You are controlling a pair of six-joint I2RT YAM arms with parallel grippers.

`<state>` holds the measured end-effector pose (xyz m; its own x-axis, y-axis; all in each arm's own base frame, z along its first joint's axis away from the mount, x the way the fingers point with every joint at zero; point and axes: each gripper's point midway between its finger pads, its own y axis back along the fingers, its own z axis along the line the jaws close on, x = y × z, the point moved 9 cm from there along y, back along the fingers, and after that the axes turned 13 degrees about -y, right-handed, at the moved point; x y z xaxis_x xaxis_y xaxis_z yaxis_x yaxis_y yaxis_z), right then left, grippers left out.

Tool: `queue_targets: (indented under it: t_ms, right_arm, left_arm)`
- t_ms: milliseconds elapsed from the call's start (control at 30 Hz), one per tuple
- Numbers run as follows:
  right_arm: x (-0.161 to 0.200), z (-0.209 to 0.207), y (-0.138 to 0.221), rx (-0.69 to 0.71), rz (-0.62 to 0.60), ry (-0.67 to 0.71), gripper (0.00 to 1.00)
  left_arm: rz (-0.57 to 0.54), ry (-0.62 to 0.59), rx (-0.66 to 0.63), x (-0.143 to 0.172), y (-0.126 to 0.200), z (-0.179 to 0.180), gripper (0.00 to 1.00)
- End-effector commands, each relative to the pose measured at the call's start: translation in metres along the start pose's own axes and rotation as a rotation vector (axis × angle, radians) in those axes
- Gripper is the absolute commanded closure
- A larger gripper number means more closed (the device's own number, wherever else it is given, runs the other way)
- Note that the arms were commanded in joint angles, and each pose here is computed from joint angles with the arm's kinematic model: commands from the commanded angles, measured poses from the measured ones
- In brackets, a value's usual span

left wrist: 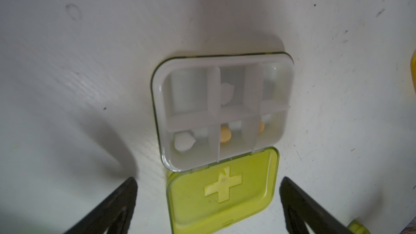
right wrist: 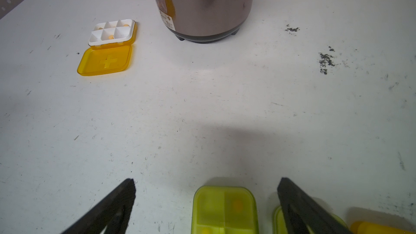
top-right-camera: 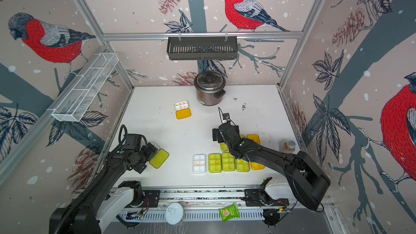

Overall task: Close pillboxes
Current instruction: Move the pillbox to the center of the board.

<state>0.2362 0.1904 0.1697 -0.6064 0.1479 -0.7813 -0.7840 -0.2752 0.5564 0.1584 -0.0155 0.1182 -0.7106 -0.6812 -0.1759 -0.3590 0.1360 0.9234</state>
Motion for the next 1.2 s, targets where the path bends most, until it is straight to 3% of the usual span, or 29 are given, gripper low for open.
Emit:
queue_targets:
  t_ms: [0,433,1167]
  right_arm:
    - [-0.005,0.002,0.000,-0.001,-0.027,-0.020,0.00]
    - [-0.007,0.000,0.001,0.006,-0.036,-0.027,0.00]
    - [-0.007,-0.003,0.001,0.002,-0.030,-0.032,0.00]
  left_arm:
    - [-0.006,-0.003,0.035,-0.001,-0.003,-0.005,0.03]
    - [0.034,-0.080,0.130,0.006,-0.011,-0.027,0.02]
    - [0.068,-0.293,0.201,-0.008,-0.021,-0.109,0.03]
